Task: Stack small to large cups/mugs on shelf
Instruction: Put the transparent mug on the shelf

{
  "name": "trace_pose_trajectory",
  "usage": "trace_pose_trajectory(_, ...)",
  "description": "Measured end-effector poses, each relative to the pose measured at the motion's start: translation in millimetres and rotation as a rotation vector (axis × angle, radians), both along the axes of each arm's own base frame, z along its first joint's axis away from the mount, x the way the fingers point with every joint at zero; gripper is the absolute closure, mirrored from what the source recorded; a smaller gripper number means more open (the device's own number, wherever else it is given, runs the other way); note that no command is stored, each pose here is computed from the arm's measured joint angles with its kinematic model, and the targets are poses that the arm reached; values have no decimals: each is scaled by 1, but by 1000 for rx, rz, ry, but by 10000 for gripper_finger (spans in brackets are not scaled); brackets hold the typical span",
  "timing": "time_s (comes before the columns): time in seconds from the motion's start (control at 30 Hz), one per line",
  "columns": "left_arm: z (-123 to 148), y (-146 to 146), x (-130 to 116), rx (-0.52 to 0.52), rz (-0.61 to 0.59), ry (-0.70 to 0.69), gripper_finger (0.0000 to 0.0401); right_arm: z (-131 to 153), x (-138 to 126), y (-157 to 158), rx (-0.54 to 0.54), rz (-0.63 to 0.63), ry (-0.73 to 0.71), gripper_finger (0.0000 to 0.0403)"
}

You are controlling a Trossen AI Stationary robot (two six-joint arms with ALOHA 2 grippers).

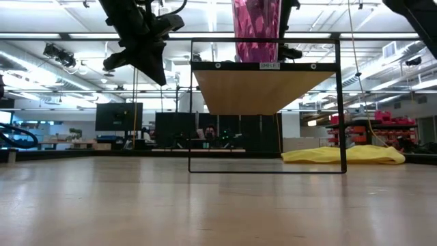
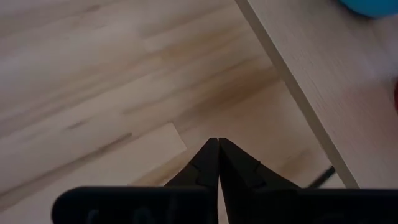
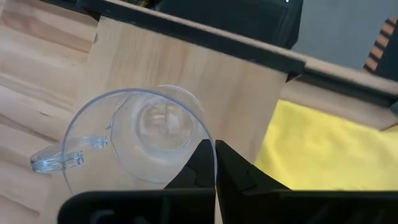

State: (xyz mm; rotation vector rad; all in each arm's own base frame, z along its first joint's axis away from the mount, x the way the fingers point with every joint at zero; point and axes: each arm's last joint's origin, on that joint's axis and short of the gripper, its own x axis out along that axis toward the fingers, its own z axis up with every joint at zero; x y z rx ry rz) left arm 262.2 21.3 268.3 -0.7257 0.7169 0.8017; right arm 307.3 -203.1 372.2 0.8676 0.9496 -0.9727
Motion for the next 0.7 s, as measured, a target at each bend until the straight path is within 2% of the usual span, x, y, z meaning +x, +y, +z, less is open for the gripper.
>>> trace_pose_trajectory(0.27,0,3,0,47,-17,19,378,-2,6,6,30,-98,-26,402)
trace_pose_trajectory(0.47,0,2,0,60,-38,29,387,-2,7,8,4,-176,-21,402)
trace_pose_trajectory(0.7,0,2,0,73,-59,39,380,-5,4,14,37,-203,29,402)
